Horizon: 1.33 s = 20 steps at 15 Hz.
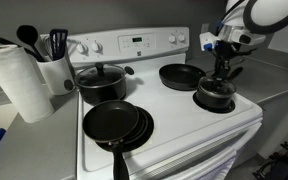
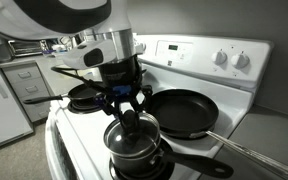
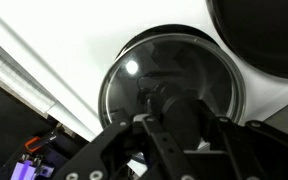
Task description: Put the glass lid on top of the black pot on the bottom right plate of the stove
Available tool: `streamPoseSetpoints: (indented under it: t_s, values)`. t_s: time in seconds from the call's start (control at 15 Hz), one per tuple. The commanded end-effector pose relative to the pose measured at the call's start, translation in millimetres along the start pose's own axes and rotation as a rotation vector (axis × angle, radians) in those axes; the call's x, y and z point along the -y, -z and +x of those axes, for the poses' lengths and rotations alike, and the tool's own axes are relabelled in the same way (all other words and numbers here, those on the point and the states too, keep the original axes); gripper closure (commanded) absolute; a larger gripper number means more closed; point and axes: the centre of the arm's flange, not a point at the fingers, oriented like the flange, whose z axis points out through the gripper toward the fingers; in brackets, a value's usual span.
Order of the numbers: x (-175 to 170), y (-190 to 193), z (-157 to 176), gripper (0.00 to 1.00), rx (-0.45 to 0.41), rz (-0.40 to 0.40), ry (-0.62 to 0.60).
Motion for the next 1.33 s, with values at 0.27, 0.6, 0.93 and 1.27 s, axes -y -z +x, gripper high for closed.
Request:
streamPoseSetpoints:
  t_s: [0.27, 0.6, 0.93, 1.27]
  values:
    - [13, -9, 9, 0.85, 0.010, -0.013, -0.034]
    - [4, -10, 7, 0.85, 0.033, -0.064, -0.042]
    - [4, -15, 9, 0.85, 0.034, -0.082, -0.054]
    - [0, -29, 12, 0.85, 0.005, -0.078, -0.058]
